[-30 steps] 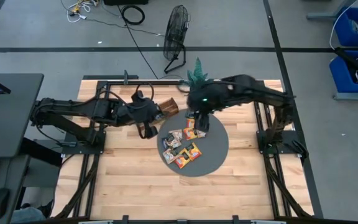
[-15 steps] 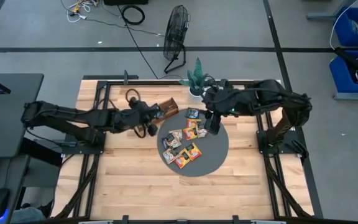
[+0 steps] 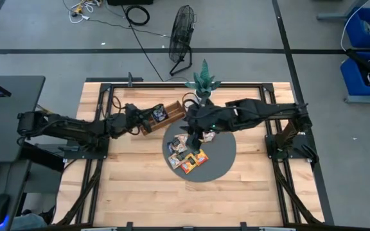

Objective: Pick & Place Tea
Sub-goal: Put the purple tea bag into the middle section of the wooden organizer

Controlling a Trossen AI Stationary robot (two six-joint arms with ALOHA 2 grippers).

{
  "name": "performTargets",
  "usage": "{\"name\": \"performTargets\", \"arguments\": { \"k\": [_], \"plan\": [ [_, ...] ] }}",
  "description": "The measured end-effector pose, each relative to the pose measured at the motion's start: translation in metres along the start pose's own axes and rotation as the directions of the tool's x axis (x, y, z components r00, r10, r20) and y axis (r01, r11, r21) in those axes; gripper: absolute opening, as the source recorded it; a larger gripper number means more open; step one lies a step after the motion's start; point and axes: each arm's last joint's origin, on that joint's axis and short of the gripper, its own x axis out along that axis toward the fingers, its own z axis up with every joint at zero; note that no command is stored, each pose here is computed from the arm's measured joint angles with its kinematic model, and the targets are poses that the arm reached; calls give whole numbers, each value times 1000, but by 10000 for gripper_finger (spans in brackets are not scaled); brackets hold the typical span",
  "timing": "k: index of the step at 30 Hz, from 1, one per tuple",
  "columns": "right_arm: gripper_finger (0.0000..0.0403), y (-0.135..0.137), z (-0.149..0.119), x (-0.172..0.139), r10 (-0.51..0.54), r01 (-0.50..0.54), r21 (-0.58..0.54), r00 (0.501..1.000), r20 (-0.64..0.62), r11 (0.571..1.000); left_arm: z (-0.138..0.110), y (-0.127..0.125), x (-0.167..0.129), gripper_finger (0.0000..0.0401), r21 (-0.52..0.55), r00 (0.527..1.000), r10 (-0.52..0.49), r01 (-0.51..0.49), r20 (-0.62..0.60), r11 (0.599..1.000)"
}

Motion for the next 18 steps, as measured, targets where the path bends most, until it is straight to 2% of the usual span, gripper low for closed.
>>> {"name": "performTargets", "arguments": {
  "k": [8, 15, 18],
  "plan": [
    [136, 5, 0, 25, 132, -138, 69, 988, 87, 988, -17, 25, -2, 2, 21, 997, 79, -79, -23, 997],
    [129, -6, 4, 29, 116, -125, 89, 989, 95, 988, -20, 29, 6, 2, 31, 998, 42, -41, -36, 999],
    [127, -10, 5, 31, 109, -119, 96, 989, 99, 988, -25, 31, 8, 2, 43, 997, 57, -54, -60, 998]
  ]
}}
